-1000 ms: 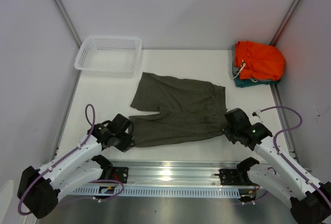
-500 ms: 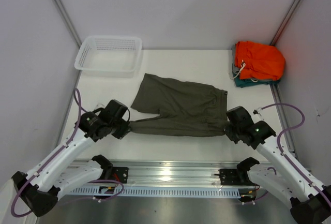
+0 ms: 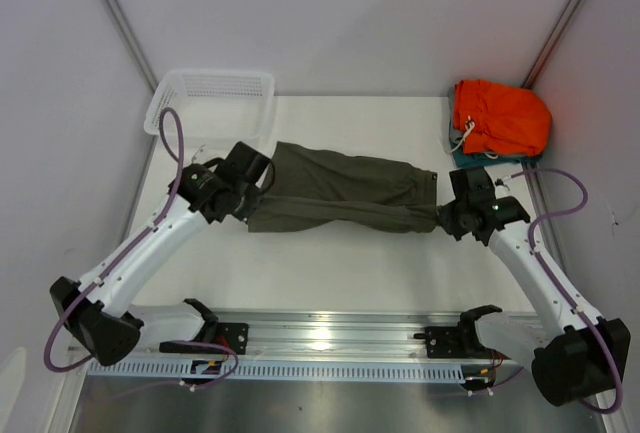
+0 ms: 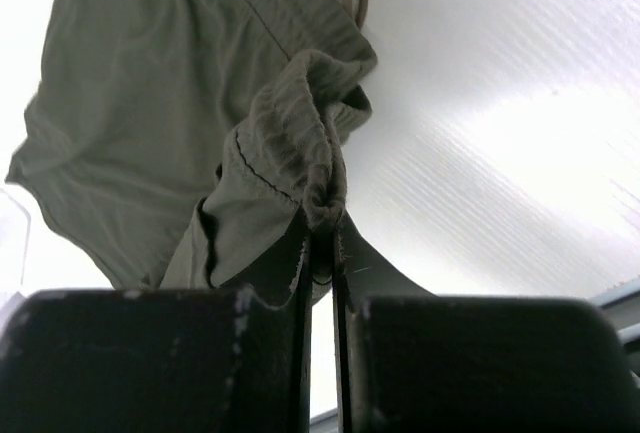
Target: Fold and stack the shorts
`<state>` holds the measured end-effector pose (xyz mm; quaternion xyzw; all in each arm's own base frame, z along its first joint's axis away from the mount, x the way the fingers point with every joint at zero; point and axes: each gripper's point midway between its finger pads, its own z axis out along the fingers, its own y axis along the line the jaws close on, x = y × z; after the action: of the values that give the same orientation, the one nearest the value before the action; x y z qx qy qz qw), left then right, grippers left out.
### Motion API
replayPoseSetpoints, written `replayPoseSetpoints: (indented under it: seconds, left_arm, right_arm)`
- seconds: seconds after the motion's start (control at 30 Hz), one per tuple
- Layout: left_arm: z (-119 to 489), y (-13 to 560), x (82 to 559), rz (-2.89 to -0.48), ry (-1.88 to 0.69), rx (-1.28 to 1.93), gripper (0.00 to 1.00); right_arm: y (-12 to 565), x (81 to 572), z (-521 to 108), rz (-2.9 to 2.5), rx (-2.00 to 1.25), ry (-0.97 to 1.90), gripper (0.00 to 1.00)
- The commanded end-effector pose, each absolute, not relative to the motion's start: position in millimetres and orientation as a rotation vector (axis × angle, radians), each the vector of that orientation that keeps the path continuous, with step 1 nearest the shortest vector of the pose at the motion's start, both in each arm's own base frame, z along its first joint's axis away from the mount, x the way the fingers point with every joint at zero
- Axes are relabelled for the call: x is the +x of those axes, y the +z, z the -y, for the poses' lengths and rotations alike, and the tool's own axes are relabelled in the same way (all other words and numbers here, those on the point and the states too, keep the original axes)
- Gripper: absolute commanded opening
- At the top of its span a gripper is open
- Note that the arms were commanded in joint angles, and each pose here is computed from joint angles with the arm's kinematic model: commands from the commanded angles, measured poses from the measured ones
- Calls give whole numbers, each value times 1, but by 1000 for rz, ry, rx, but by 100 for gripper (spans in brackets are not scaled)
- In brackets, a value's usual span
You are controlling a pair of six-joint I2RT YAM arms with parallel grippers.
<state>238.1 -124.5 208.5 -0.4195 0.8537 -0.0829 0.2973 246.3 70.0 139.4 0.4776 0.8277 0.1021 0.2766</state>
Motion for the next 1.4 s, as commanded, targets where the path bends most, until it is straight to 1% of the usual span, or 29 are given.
replayPoseSetpoints:
  seconds: [0.0,0.23,0.27,0.4,0.67,0.7,0.73,0.77,0.8,0.83,0.9,0.97,1.0,1.1,1.37]
  left_arm:
    - [97,229,263,-2159,-55,-1045,0]
    - [100,229,306,-2169,-5,-1030,0]
    - [100,222,312,-2191,21,-1018,0]
    - [92,218,333,-2189,58,-1040,0]
    - [94,216,378,-2185,106,-1017,0]
    - [97,226,386,-2171,89,-1015,0]
    - [99,213,392,-2202,125,-1005,0]
    - [100,207,395,-2223,135,-1009,0]
    - [103,215,405,-2211,110,-1016,0]
    - [104,199,408,-2257,157,-1012,0]
    - [106,198,420,-2269,144,-1031,0]
    - [103,179,427,-2314,195,-1046,0]
    - [104,177,432,-2325,183,-1053,0]
    - [100,160,438,-2367,186,-1092,0]
    - [88,140,461,-2388,160,-1103,0]
  right_arm:
    - [152,271,-43,-2155,1267,164,0]
    - [171,307,-36,-2089,1282,159,0]
    - [180,314,-37,-2072,1281,168,0]
    - [181,333,-35,-2092,1296,116,0]
    - [148,373,-32,-2102,1393,84,0]
    - [144,376,-33,-2113,1401,86,0]
    - [147,384,-34,-2104,1404,93,0]
    - [134,387,-34,-2133,1418,66,0]
    - [131,391,-36,-2145,1415,60,0]
    - [134,399,-36,-2135,1416,63,0]
    - [117,406,-38,-2173,1418,29,0]
    - [116,417,-38,-2173,1423,31,0]
    - [103,421,-38,-2196,1430,7,0]
    - [95,431,-39,-2206,1446,6,0]
    - [87,461,-39,-2182,1439,12,0]
